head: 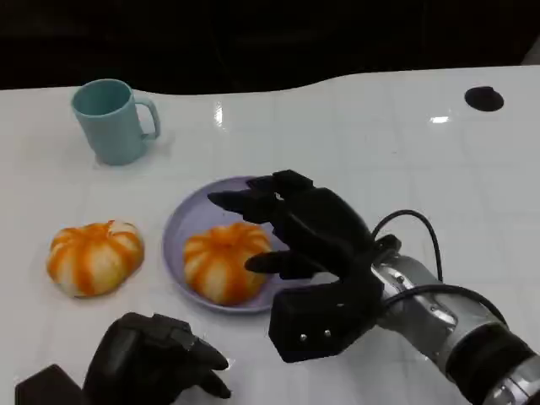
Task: Grasp the bread from the table and place it into the plate.
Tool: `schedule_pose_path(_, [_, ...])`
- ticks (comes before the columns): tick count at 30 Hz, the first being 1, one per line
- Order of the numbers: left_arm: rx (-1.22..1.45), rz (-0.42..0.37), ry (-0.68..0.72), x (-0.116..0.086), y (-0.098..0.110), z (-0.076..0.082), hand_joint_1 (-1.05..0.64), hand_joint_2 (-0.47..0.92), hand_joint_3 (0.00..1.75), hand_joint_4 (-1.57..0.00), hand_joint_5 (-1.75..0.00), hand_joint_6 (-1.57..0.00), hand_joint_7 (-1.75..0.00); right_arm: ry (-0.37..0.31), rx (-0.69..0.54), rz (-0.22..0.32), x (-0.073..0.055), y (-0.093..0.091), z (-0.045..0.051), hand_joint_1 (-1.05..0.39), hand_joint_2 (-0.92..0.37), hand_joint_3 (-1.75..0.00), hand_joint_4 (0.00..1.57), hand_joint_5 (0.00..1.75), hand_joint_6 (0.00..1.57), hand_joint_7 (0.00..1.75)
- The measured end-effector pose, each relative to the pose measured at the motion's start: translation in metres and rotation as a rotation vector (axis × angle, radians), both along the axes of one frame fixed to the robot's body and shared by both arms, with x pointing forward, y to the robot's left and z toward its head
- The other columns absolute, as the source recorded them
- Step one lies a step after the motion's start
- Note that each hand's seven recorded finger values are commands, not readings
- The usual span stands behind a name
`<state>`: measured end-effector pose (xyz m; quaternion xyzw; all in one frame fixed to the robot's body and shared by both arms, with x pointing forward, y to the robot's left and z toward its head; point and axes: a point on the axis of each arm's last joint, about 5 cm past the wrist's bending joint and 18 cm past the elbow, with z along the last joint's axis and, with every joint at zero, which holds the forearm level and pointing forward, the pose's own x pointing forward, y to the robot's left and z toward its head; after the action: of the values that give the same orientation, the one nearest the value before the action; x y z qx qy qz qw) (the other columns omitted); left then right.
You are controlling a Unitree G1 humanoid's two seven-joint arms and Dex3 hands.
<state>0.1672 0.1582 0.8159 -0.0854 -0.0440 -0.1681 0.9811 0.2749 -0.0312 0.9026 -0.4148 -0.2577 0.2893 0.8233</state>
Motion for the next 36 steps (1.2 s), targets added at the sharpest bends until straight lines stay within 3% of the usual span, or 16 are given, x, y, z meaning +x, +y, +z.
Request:
schedule_pose_path(7, [-0.001, 0.002, 0.0, 0.0, 0.0, 0.0, -1.05, 0.89, 0.0, -1.5, -0.54, -1.57, -0.23, 0.026, 0.022, -0.007, -0.004, -0.015, -0.0012, -0.41, -0.92, -0.08, 0.01, 0.44, 0.34, 0.01])
schedule_pose_path(13, [-0.002, 0.002, 0.001, 0.0, 0.0, 0.0, -1.05, 0.88, 0.0, -1.51, -0.55, -1.57, -0.24, -0.006, 0.105, -0.023, -0.008, -0.036, 0.0039, -0.37, -0.92, -0.07, 0.09, 0.54, 0.4, 0.04])
schedule_pose_path(19, [-0.005, 0.002, 0.002, 0.0, -0.001, 0.0, -1.05, 0.88, 0.0, -1.5, -0.54, -1.57, -0.24, 0.014, 0.191, -0.039, -0.019, -0.058, 0.003, -0.3, -0.92, -0.06, 0.16, 0.6, 0.47, 0.07])
schedule_pose_path(22, [-0.005, 0.002, 0.001, 0.001, -0.001, 0.0, -1.05, 0.89, 0.01, -1.5, -0.54, -1.57, -0.24, 0.014, 0.217, -0.042, -0.026, -0.07, 0.0033, -0.25, -0.91, -0.05, 0.27, 0.65, 0.55, 0.1])
schedule_pose_path(27, [-0.004, 0.003, 0.001, 0.001, -0.001, 0.0, -1.05, 0.89, 0.0, -1.5, -0.54, -1.57, -0.24, 0.003, 0.292, -0.067, -0.039, -0.09, 0.0026, -0.16, -0.89, -0.05, 0.66, 0.84, 0.8, 0.22])
schedule_pose_path(30, [-0.004, 0.003, 0.001, 0.001, -0.001, 0.0, -1.05, 0.89, 0.0, -1.5, -0.54, -1.57, -0.24, 0.022, 0.364, -0.089, -0.047, -0.1, -0.0003, -0.14, -0.84, -0.2, 0.78, 1.05, 0.82, 0.53])
schedule_pose_path(34, [-0.004, 0.003, 0.001, 0.001, -0.001, 0.0, -1.05, 0.89, 0.0, -1.5, -0.54, -1.57, -0.24, 0.061, 0.439, -0.101, -0.054, -0.111, -0.0044, -0.1, -0.7, -0.55, 0.78, 1.19, 0.85, 0.8])
schedule_pose_path(36, [-0.004, 0.003, 0.001, 0.001, -0.001, 0.0, -1.05, 0.89, 0.0, -1.5, -0.54, -1.57, -0.24, 0.094, 0.462, -0.101, -0.057, -0.116, -0.0069, -0.08, -0.58, -0.89, 0.74, 1.31, 0.85, 0.92])
